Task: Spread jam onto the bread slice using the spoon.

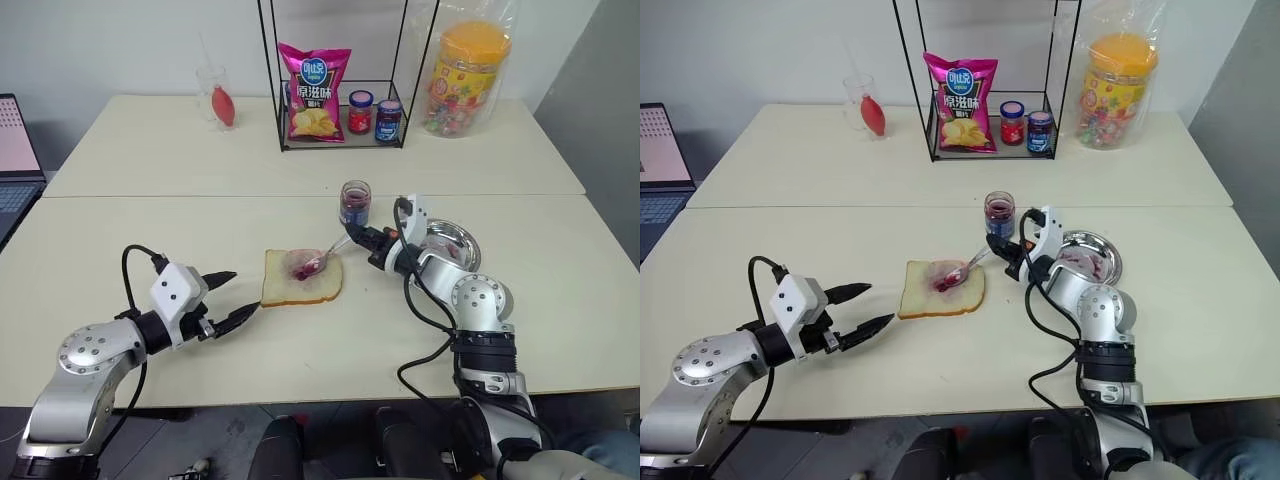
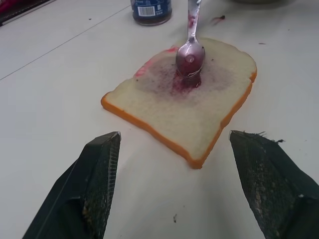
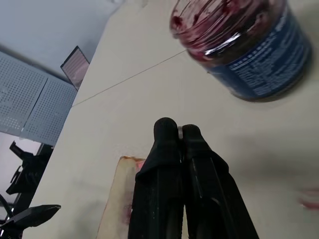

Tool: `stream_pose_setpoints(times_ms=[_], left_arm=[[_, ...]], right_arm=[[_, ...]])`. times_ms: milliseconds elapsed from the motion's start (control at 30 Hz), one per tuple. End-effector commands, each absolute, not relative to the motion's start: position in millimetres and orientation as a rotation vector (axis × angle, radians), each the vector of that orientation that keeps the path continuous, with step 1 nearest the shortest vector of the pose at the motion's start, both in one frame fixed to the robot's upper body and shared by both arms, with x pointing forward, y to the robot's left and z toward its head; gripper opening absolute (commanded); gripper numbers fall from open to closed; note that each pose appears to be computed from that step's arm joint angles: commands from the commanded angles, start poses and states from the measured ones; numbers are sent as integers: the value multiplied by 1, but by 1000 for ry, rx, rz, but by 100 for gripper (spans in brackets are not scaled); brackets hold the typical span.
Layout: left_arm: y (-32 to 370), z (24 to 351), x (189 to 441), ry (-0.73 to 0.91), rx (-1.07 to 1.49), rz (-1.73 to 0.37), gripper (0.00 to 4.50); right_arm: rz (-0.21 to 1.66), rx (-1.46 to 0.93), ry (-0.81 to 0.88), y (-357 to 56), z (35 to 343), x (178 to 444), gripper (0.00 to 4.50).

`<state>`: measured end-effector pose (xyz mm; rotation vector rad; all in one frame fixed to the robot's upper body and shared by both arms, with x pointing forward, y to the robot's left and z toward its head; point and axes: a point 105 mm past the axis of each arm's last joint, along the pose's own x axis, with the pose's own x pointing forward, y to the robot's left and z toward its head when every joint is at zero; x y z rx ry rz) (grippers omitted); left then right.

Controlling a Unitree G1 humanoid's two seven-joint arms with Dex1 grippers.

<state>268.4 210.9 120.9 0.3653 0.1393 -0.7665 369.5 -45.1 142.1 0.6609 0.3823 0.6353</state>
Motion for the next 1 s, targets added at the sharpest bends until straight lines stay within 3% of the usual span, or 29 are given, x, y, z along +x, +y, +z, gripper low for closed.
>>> stream_pose_setpoints(times_ms=[33, 333, 700, 1000], left_arm=[[206, 131, 268, 102, 385, -777, 363], [207, 134, 268, 95, 384, -773, 363], [203, 135, 268, 91, 384, -790, 363], [201, 134, 266, 91, 382, -806, 363]], right_arm=[[637, 665, 342, -56, 159, 367, 7], [783, 748, 315, -29, 192, 348, 7], [737, 696, 396, -12, 160, 356, 7], [670, 620, 410, -49, 145, 359, 7]])
